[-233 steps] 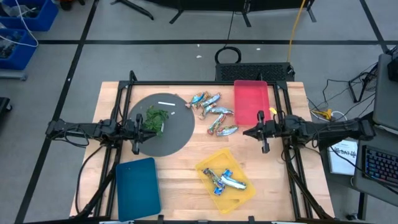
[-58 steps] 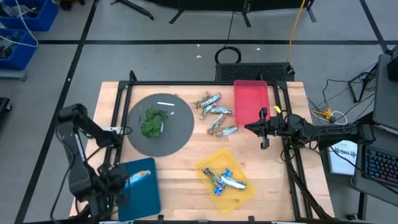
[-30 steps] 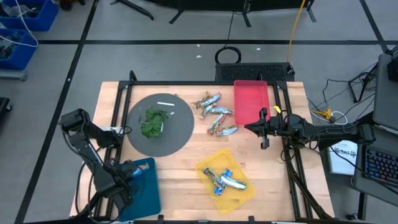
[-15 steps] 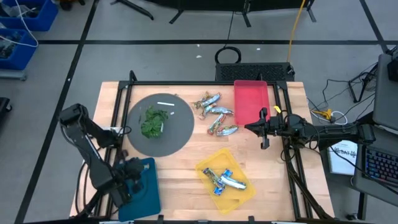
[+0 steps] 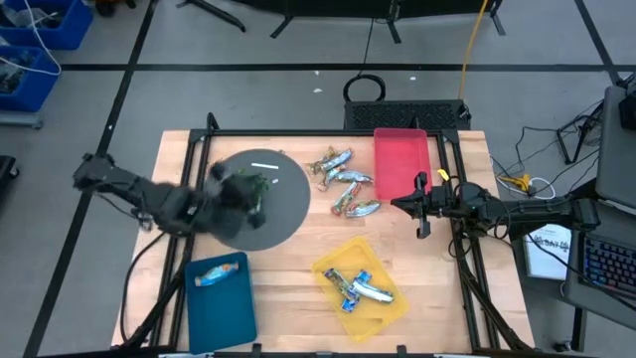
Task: Pick and place Granola Bars by type
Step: Put the yellow snack into the blue bin
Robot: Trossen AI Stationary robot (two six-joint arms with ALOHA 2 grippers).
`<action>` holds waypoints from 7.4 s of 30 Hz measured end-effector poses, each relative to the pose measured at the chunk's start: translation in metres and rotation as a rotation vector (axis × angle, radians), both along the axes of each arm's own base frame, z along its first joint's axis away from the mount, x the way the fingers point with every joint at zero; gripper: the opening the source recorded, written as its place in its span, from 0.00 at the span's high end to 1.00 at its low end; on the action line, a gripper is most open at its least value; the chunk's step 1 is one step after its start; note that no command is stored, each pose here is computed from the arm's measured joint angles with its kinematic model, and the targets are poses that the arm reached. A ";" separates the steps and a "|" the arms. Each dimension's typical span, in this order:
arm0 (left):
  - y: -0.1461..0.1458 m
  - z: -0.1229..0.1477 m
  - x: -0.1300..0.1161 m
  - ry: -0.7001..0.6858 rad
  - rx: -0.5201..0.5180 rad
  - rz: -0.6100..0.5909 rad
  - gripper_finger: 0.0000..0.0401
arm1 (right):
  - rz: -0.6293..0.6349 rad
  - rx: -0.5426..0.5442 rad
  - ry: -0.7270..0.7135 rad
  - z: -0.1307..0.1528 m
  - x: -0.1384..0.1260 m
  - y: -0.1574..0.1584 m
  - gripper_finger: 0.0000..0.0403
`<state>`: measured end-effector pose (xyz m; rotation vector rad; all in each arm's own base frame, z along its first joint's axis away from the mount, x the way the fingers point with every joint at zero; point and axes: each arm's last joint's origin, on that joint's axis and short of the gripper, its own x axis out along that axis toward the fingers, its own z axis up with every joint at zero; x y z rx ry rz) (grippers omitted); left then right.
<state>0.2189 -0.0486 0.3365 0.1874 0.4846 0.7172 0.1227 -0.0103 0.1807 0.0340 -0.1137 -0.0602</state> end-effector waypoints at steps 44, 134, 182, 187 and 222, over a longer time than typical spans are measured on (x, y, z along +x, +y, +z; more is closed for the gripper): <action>0.176 -0.170 0.150 -0.043 -0.751 -0.257 0.75 | 0.000 0.000 0.000 0.000 0.000 0.000 0.99; 0.173 -0.202 0.166 -0.106 -0.715 -0.097 0.65 | 0.000 0.000 0.000 0.000 0.000 0.000 0.99; 0.149 -0.219 0.173 -0.003 -0.624 -0.139 0.99 | 0.000 0.000 0.000 0.000 0.000 0.000 0.99; 0.126 -0.190 0.174 -0.017 -0.554 -0.201 1.00 | 0.000 0.000 0.000 0.000 0.000 0.000 0.99; 0.149 -0.198 0.167 -0.077 -0.698 -0.023 0.50 | 0.000 0.000 0.000 0.000 0.000 0.000 0.99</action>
